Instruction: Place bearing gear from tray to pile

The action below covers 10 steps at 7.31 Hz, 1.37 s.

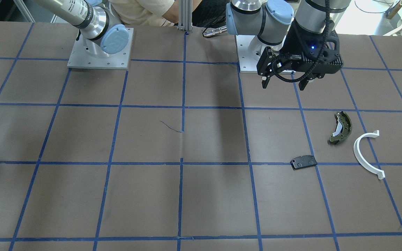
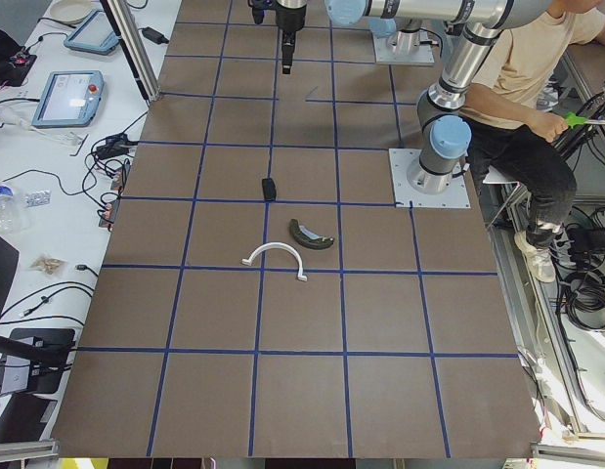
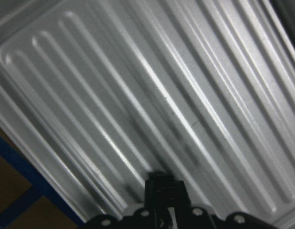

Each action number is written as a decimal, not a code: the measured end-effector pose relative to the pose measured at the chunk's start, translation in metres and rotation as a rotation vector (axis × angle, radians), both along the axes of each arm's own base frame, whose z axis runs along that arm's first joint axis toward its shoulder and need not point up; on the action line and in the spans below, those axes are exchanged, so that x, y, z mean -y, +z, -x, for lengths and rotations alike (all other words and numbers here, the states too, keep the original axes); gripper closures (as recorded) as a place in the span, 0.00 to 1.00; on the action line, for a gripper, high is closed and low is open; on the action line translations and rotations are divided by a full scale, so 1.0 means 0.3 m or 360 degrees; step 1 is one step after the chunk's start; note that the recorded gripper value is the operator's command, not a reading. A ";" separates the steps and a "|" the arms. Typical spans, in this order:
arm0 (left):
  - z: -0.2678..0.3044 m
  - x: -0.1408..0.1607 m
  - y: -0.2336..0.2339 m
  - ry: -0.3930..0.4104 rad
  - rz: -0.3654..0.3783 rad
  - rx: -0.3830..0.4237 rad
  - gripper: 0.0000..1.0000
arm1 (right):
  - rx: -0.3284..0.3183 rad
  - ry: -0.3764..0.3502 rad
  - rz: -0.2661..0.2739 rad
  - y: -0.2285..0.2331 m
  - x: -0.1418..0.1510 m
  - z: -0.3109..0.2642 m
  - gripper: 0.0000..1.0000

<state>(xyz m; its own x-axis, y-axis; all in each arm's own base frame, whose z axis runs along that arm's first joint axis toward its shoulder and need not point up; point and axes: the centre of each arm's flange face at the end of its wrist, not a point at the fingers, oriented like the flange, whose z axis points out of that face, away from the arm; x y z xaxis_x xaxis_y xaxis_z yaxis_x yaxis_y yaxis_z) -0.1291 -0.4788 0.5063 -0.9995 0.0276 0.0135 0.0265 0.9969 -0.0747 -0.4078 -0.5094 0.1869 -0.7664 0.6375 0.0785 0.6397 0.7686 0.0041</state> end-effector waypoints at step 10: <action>0.003 -0.005 0.003 -0.0003 0.0004 0.0000 0.00 | 0.0011 0.0453 0.0098 0.392 0.358 -1.026 1.00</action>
